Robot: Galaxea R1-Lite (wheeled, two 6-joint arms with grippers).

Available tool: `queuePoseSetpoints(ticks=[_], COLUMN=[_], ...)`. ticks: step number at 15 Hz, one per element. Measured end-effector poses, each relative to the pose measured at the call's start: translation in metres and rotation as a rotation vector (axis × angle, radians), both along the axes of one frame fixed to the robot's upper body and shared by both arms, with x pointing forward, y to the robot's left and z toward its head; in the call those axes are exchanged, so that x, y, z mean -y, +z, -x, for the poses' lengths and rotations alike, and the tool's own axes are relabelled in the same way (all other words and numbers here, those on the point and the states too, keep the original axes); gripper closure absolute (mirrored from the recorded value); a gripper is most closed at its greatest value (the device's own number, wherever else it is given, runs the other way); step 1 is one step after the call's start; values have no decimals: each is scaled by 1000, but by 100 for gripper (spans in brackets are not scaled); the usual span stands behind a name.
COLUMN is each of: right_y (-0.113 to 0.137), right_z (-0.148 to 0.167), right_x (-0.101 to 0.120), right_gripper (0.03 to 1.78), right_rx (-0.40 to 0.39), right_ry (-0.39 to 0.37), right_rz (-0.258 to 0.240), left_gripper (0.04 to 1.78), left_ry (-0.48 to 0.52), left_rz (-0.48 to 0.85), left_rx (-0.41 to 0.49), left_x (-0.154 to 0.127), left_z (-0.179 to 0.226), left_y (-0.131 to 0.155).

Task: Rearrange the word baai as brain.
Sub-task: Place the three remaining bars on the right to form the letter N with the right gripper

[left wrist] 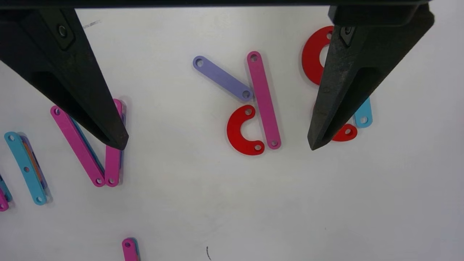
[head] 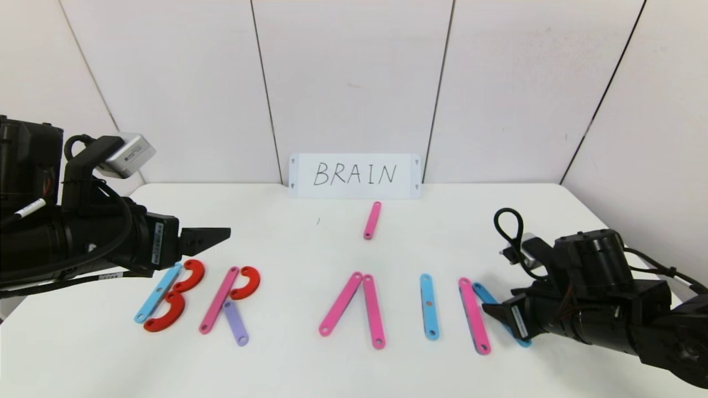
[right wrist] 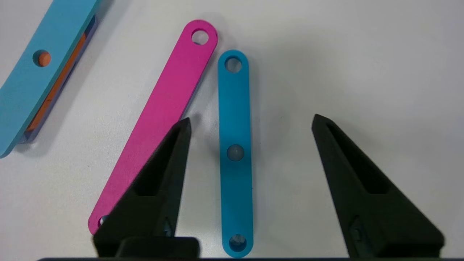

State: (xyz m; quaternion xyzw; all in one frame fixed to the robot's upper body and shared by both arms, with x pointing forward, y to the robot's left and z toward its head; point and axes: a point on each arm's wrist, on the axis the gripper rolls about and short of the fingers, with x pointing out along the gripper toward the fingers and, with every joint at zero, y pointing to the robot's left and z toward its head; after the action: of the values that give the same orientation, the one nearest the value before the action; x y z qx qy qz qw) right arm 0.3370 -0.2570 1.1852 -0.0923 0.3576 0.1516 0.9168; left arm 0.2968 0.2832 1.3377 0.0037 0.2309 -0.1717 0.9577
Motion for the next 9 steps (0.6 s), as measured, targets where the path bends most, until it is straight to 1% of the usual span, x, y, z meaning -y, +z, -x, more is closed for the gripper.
queuePoseSetpoints(ticks=[2, 4, 6, 8, 9], right_y=[11, 28, 50, 72, 79], right_z=[-8, -21, -40, -63, -73], right_x=[0, -4, -18, -37, -49], right_gripper=[32, 15, 8, 8, 8], right_rx=[58, 132, 217, 294, 316], right_ry=[-33, -55, -67, -99, -116], right_rz=[-1, -6, -10, -17, -27], left_gripper=[9, 9, 9, 9, 9], left_ry=[0, 0, 0, 0, 1], left_rz=[-1, 1, 2, 2, 3], left_rx=[-1, 2, 8, 14, 17], left_x=[0, 0, 0, -1, -1], left_z=[0, 1, 2, 3, 4], left_y=[0, 0, 2, 3, 4])
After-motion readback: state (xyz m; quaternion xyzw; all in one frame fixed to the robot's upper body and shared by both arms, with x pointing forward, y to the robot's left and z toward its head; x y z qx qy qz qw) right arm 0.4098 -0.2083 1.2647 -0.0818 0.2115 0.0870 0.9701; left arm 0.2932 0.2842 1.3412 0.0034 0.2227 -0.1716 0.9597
